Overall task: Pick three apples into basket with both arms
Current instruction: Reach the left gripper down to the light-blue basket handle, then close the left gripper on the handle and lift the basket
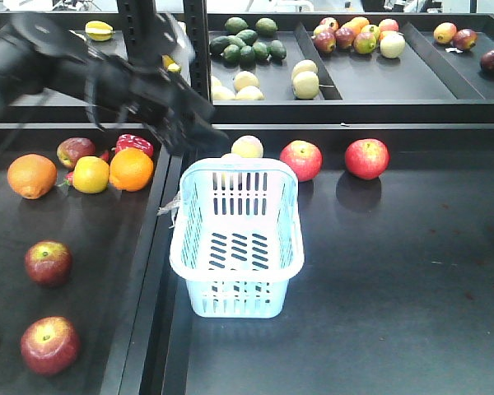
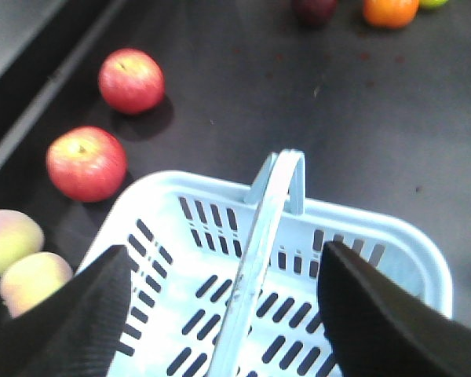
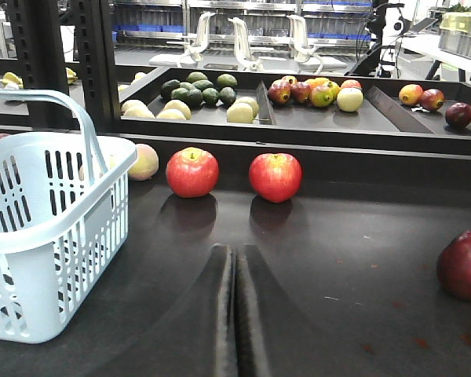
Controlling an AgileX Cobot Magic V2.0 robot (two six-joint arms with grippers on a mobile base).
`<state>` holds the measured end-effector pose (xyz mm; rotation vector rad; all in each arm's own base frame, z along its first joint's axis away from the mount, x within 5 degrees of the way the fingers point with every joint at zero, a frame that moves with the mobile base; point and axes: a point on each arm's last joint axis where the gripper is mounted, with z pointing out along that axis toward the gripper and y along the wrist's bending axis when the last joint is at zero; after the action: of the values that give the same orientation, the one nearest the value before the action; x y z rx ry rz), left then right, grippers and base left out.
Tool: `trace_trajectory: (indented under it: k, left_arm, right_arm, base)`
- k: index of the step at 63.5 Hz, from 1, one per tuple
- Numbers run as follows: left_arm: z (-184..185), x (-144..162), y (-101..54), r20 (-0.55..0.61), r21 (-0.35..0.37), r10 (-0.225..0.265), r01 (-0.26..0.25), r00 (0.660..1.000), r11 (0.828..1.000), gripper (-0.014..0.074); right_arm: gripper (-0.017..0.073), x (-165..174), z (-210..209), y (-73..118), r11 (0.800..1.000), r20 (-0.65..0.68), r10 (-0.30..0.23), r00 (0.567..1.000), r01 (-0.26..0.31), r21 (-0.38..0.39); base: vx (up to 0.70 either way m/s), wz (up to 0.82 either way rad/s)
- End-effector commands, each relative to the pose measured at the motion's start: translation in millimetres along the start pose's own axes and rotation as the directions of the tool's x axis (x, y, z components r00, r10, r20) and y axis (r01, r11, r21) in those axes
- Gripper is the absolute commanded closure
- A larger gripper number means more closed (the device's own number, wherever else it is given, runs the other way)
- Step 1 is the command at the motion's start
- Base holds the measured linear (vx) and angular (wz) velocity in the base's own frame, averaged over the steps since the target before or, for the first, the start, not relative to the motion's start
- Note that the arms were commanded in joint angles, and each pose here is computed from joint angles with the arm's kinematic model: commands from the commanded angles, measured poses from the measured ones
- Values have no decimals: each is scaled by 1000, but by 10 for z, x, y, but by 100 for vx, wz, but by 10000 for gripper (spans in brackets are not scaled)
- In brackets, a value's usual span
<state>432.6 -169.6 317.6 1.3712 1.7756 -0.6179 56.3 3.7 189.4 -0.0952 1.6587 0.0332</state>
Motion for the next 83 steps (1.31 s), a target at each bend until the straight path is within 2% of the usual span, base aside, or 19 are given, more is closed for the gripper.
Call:
trace_trajectory:
  k: [1, 6, 14, 30, 45, 55, 62, 75, 78, 83]
  left_arm:
    - [-109, -264, -60, 73, -16, 20, -19, 997, 1000, 99]
    - [-34, -213, -52, 51, -6, 16, -16, 999, 1000, 99]
    - [39, -123, -17, -20, -30, 46, -46, 999, 998, 100]
    - [220, 44, 73, -43, -37, 13, -15, 999, 999, 101]
    - [371, 193, 99, -69, 0, -15, 15, 997, 1000, 116]
    - [379, 202, 97, -72, 5, -18, 18, 997, 1000, 210]
    - [386, 216, 81, -81, 24, -39, 41, 996, 999, 323]
    - [383, 219, 33, -87, 75, -54, 60, 995, 995, 587]
    - [363, 203, 0, -94, 99, -74, 83, 993, 992, 603]
    - [306, 162, -50, -110, 123, -135, 148, 985, 981, 603]
  right_arm:
    - [561, -24, -1, 2, 1000, 65, -18, 998, 18, 3]
    - [561, -24, -1, 2, 1000, 65, -18, 998, 18, 3]
    - [561, -24, -1, 2, 1000, 65, -18, 998, 18, 3]
    - [561, -24, -1, 2, 1000, 65, -18, 998, 18, 3]
    - [561, -24, -1, 2, 1000, 65, -18, 998, 18, 3]
    - [561, -24, -1, 2, 1000, 65, -18, 998, 18, 3]
    - [561, -24, -1, 2, 1000, 65, -18, 998, 18, 3]
    - [561, -24, -1, 2, 1000, 65, -18, 998, 18, 3]
    - [561, -24, -1, 2, 1000, 65, -18, 998, 18, 3]
    - [561, -24, -1, 2, 1000, 65, -18, 998, 18, 3]
  base:
    - [0, 0]
    - [0, 0]
    - [0, 0]
    - [0, 0]
    - [0, 0]
    - [0, 0]
    - [0, 0]
    - [0, 0]
    - [0, 0]
    - [0, 0]
